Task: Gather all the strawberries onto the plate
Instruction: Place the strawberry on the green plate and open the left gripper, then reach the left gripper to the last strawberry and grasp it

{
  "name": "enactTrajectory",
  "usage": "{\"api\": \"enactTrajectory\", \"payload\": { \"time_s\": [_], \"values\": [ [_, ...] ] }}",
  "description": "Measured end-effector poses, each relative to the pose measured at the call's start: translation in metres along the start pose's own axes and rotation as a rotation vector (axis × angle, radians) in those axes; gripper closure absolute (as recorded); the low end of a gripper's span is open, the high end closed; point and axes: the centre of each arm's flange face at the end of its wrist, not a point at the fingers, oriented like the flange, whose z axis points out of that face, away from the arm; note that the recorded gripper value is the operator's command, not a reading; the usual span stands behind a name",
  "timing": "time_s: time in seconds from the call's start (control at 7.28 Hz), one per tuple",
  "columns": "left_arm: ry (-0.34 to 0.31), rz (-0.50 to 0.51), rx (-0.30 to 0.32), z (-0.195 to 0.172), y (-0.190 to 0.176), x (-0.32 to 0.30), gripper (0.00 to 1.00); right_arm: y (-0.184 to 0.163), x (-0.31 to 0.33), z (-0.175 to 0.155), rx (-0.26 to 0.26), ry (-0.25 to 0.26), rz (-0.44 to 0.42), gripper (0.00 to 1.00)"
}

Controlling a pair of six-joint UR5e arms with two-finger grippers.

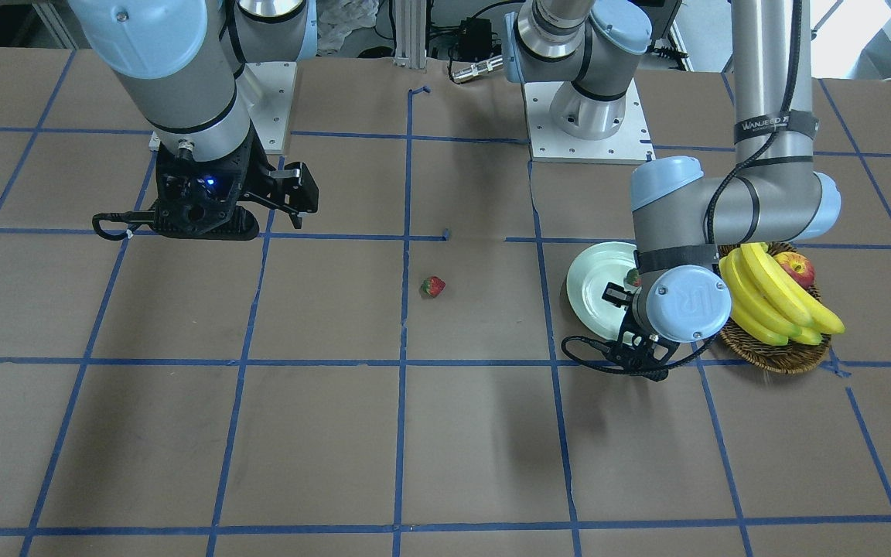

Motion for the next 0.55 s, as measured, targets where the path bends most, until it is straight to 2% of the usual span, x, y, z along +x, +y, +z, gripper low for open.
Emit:
{"api": "enactTrajectory", "payload": {
  "time_s": [0.27, 0.41, 0.55],
  "values": [
    [0.005, -0.006, -0.028, 0.012, 0.006, 0.004, 0.03, 0.0, 0.0, 0.0, 0.0, -0.001, 0.0, 0.0],
    [0.018, -0.018, -0.006, 0.006, 0.006, 0.012, 0.03, 0.0, 0.0, 0.0, 0.001, -0.001, 0.0, 0.0],
    [0.068, -0.045, 0.057, -0.01, 0.005, 0.025, 0.03, 0.0, 0.0, -0.001, 0.002, -0.001, 0.0, 0.0]
  ]
}}
